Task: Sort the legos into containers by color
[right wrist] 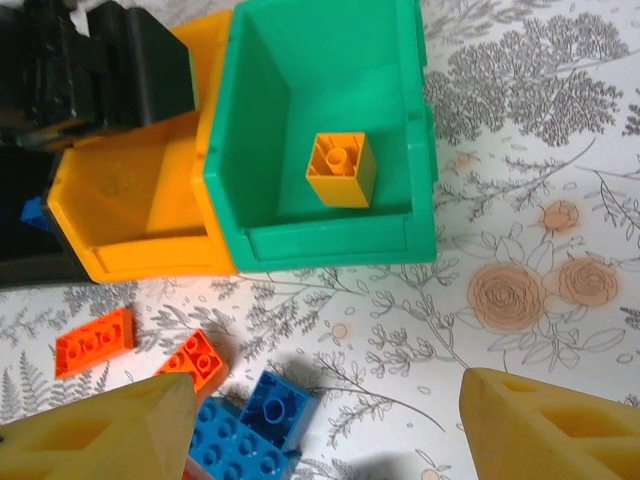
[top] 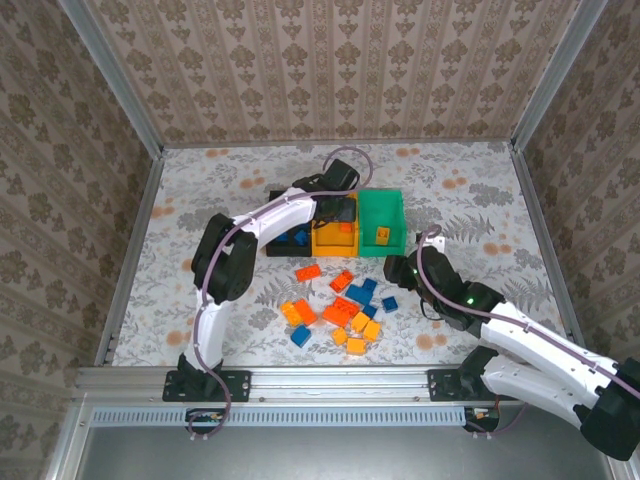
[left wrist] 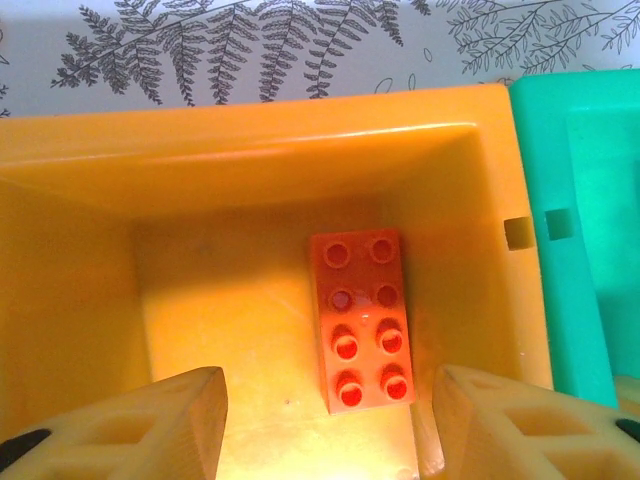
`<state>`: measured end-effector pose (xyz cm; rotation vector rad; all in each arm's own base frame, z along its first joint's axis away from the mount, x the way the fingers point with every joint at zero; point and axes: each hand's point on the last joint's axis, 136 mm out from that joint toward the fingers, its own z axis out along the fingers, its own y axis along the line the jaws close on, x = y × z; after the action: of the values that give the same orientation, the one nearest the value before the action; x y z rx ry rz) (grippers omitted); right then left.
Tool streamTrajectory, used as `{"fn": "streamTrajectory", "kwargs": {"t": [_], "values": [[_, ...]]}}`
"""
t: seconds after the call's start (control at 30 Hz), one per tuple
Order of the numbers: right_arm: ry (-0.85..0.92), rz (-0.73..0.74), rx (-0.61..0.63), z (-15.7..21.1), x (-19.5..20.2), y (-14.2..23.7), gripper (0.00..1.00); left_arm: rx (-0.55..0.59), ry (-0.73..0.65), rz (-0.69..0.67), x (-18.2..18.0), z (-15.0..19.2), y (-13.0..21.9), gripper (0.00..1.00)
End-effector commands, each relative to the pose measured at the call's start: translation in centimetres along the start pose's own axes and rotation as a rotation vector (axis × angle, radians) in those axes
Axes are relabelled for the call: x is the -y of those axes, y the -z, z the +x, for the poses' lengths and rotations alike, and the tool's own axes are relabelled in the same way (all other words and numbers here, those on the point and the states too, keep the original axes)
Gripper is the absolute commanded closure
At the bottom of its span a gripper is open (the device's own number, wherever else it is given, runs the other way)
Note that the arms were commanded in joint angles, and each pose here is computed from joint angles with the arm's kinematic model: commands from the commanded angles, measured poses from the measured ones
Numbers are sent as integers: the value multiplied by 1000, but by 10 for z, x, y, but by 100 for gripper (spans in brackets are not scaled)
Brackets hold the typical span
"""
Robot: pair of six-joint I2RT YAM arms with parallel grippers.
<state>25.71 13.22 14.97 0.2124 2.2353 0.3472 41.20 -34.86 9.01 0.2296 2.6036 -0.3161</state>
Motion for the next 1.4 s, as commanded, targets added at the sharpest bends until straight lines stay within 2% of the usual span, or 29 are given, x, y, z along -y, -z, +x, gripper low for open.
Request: {"fn": "streamTrajectory", "kwargs": {"t": [0.0,0.2,0.37,0.57,0.73,0.87,1.07,1.23,1.37], "values": [[6,41,-96,24,10,-7,29,77,9,81,20,-18,41,40],[43,80,-294,71,14,-31,29,177,-23,191,41,-14,111,31],[68,98,-389,99,13,-50,29,196,-47,239,37,21,147,14],[104,141,-438,111,14,-59,31,175,-6,207,-3,77,161,0],[112,167,-483,125,19,-59,35,173,51,139,-46,114,165,0],[111,167,-505,133,18,-58,45,174,103,84,-78,134,165,0],[117,116,-474,120,3,-50,65,134,181,23,-122,166,153,0],[139,7,-413,85,-34,-39,70,119,248,22,-148,191,152,0],[154,-118,-356,48,-86,-38,71,128,257,38,-155,202,160,0]]}}
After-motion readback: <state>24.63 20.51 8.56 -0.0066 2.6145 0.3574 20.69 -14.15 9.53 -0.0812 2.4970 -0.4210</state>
